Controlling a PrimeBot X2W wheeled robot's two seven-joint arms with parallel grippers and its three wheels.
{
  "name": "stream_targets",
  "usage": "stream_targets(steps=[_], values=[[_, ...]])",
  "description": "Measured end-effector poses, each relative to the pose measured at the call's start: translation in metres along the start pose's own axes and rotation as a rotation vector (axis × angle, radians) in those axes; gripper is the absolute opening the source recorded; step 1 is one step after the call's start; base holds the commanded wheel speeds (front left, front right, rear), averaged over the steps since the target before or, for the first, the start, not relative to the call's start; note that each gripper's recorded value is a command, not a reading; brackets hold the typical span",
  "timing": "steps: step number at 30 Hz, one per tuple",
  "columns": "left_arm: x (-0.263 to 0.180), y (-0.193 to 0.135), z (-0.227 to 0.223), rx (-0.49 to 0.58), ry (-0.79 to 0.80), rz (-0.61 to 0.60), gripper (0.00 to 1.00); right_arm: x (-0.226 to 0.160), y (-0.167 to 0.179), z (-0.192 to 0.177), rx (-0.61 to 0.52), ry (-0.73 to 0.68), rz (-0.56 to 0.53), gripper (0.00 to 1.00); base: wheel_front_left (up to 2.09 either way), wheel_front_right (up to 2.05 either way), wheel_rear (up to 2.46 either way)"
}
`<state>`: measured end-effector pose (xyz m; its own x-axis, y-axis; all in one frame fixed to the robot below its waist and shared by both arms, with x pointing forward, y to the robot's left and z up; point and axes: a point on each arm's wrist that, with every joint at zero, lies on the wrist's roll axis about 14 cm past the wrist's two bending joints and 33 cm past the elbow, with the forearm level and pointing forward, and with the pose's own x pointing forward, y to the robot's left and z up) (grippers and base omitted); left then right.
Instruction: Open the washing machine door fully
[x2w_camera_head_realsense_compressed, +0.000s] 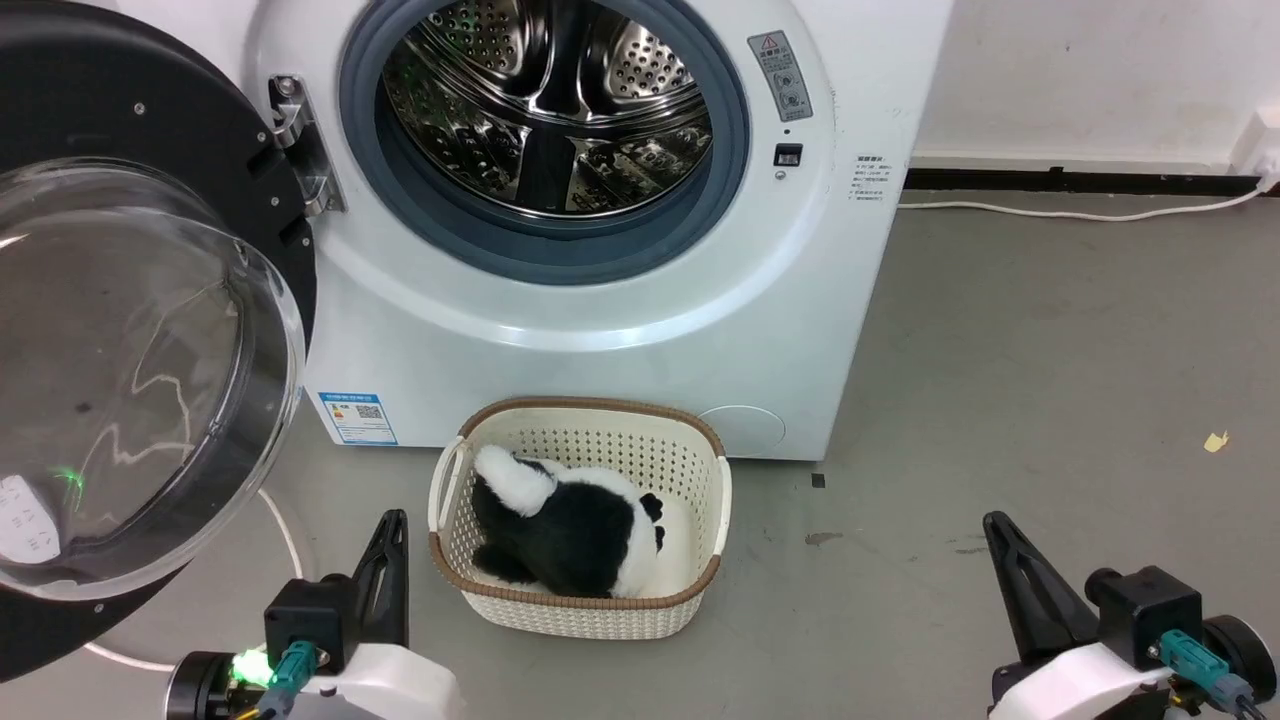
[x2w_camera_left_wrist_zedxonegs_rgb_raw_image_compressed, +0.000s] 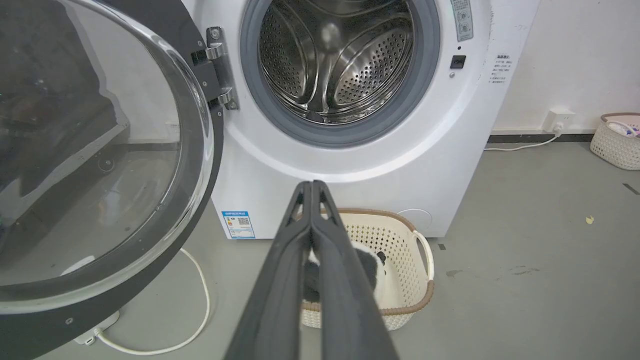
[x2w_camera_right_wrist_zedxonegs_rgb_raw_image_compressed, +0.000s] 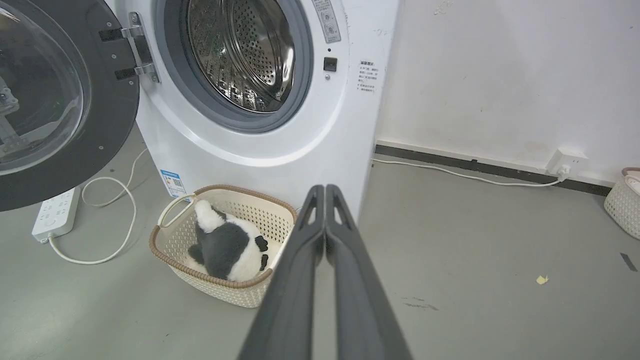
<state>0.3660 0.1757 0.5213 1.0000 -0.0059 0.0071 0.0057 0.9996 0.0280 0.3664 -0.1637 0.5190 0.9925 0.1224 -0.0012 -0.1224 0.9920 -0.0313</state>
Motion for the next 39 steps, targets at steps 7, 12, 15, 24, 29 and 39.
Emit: stream_targets(steps=[7, 12, 15, 24, 29, 39], values=[[0.0008, 0.0005, 0.0, 0.01, 0.007, -0.001, 0.0, -0.0003, 0.0005, -0.0005, -0.002, 0.009, 0.001, 0.0, 0.0, 0.0, 0.0], [0.0023, 0.0029, 0.0012, 0.014, 0.011, 0.004, 0.0, 0.0009, 0.0006, 0.0007, -0.004, 0.015, 0.002, 0.0, 0.0, 0.0, 0.0], [0.0026, 0.0029, 0.0009, 0.016, 0.015, 0.007, 0.0, 0.0024, 0.0009, 0.0029, -0.005, 0.011, 0.003, 0.0, 0.0, 0.0, 0.0], [0.0032, 0.002, 0.0, 0.014, 0.027, 0.007, 0.0, 0.0022, 0.0021, 0.0023, -0.013, 0.021, 0.006, 0.0, 0.0, 0.0, 0.0], [0.0032, 0.0027, 0.0001, 0.013, 0.026, 0.009, 0.0, 0.0023, 0.0022, 0.0023, -0.013, 0.021, 0.007, 0.0, 0.0, 0.0, 0.0], [0.0032, 0.0034, 0.0002, 0.013, 0.026, 0.011, 0.0, 0.0023, 0.0024, 0.0025, -0.013, 0.021, 0.007, 0.0, 0.0, 0.0, 0.0]])
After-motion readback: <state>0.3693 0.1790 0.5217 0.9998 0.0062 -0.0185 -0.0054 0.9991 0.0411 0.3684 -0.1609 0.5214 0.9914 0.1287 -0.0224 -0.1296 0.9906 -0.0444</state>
